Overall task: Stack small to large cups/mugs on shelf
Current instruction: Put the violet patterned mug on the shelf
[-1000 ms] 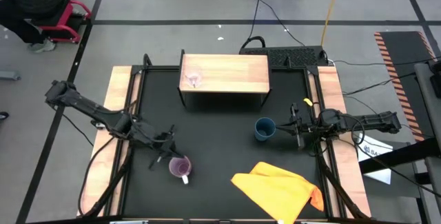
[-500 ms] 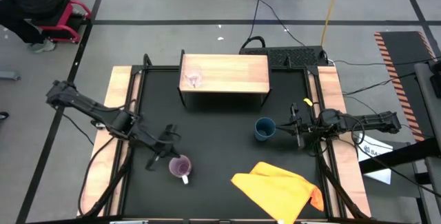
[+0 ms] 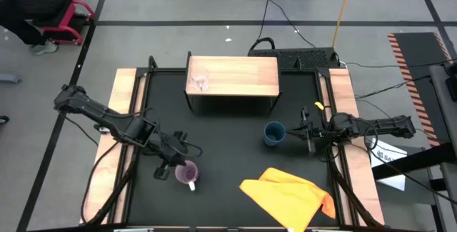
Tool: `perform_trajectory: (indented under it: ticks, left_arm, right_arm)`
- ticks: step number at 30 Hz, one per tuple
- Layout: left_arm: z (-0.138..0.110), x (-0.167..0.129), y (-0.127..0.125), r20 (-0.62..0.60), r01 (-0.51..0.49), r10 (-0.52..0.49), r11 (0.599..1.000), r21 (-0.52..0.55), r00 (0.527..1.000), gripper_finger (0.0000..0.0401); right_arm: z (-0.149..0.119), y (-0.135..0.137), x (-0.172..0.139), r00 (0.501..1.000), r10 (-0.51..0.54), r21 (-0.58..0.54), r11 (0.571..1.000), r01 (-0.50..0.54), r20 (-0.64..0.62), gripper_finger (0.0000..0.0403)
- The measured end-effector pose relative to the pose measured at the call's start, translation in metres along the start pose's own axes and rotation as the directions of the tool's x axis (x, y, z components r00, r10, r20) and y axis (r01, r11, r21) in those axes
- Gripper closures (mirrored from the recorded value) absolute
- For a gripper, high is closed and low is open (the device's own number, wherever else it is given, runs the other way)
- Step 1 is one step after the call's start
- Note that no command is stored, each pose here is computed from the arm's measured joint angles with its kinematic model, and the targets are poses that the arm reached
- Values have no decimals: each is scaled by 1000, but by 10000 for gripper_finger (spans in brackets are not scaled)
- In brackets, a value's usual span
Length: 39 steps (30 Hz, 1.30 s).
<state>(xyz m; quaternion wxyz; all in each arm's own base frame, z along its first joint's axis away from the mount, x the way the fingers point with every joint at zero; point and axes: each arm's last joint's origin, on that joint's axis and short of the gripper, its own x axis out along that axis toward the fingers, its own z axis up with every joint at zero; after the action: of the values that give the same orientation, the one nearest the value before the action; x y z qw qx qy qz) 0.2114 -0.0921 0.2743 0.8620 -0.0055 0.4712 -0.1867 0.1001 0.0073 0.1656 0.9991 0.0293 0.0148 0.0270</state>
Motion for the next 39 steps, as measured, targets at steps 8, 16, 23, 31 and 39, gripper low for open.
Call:
perform_trajectory:
  ticks: [8,16,23,31,39]
  left_arm:
    - [-1,-1,6,-55,-15,15,1000,-1,998,401]
    - [-3,-2,14,-73,-37,35,999,-27,997,401]
    - [-3,-2,15,-75,-38,36,999,-24,997,401]
    - [-3,-2,14,-76,-24,21,999,-28,997,387]
    - [-3,-2,14,-76,-17,14,999,-39,997,360]
  right_arm:
    - [0,0,0,1000,0,0,1000,0,0,403]
    - [0,0,0,1000,0,0,1000,0,0,403]
    - [0,0,0,1000,0,0,1000,0,0,403]
    - [0,0,0,1000,0,0,1000,0,0,403]
    - [0,0,0,1000,0,0,1000,0,0,403]
